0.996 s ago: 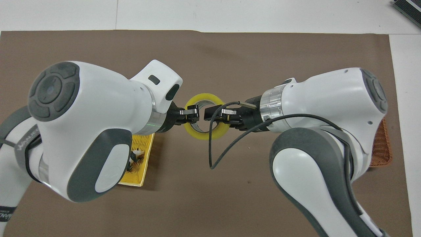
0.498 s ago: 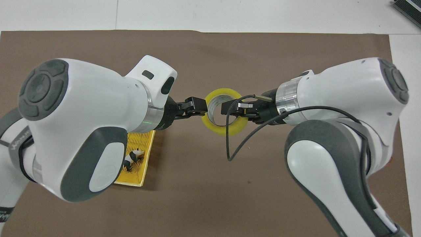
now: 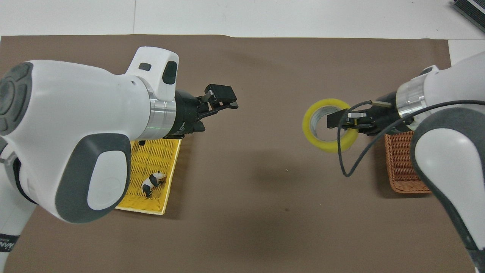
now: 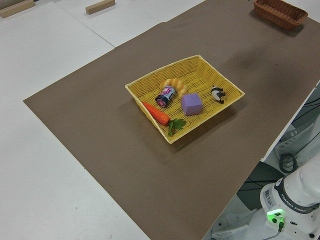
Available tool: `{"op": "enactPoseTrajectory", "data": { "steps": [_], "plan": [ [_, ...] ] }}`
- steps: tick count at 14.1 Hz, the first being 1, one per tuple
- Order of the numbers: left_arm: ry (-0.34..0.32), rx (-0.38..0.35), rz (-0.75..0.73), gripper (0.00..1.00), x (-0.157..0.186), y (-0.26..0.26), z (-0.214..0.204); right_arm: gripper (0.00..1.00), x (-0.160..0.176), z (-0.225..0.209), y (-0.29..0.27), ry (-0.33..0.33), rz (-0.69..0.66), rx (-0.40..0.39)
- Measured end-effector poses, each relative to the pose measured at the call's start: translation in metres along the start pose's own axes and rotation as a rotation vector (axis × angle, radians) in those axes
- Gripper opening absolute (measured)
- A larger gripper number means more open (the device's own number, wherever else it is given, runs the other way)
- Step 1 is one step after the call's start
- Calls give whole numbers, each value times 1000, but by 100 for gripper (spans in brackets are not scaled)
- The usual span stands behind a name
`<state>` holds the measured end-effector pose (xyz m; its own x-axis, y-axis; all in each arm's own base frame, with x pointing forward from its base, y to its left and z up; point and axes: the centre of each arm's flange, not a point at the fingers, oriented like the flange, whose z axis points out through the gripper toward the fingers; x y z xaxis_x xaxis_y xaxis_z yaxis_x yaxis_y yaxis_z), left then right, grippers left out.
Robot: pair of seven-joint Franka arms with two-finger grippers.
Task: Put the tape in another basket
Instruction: 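Carry the tape into the wicker basket while the left gripper withdraws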
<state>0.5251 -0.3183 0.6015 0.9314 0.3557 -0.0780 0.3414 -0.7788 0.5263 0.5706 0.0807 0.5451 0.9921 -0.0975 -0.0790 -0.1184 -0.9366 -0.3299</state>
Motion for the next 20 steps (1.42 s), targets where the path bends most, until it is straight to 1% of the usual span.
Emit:
{"op": "enactPoseTrajectory", "data": {
  "steps": [2, 5, 7, 8, 10, 12, 14, 16, 18, 20],
  "plan": [
    [2, 10, 5, 100, 0, -1, 1, 3, 7, -14, 58, -2, 25, -38],
    [72, 88, 67, 100, 3, -4, 1, 3, 4, -25, 169, -29, 69, -33],
    [90, 136, 100, 100, 5, -9, 1, 3, -2, -10, 232, -53, 49, -21],
    [92, 174, 135, 100, 8, -14, 0, 3, 0, 1, 253, -51, 36, -33],
    [71, 253, 234, 100, 20, -32, -5, 3, 6, 26, 276, -68, 10, -60],
    [50, 299, 277, 100, 44, -58, -17, 3, 9, 43, 301, -65, -38, -64],
    [38, 338, 313, 100, 72, -89, -38, 3, 9, 51, 323, -56, -56, -64],
    [40, 386, 392, 100, 100, -126, -74, 3, 13, 62, 336, -37, -68, -73],
    [45, 406, 454, 100, 121, -162, -113, 3, 20, 70, 340, -17, -70, -85],
    [59, 416, 493, 100, 136, -193, -146, 3, 25, 80, 342, -19, -71, -87]
  ]
}}
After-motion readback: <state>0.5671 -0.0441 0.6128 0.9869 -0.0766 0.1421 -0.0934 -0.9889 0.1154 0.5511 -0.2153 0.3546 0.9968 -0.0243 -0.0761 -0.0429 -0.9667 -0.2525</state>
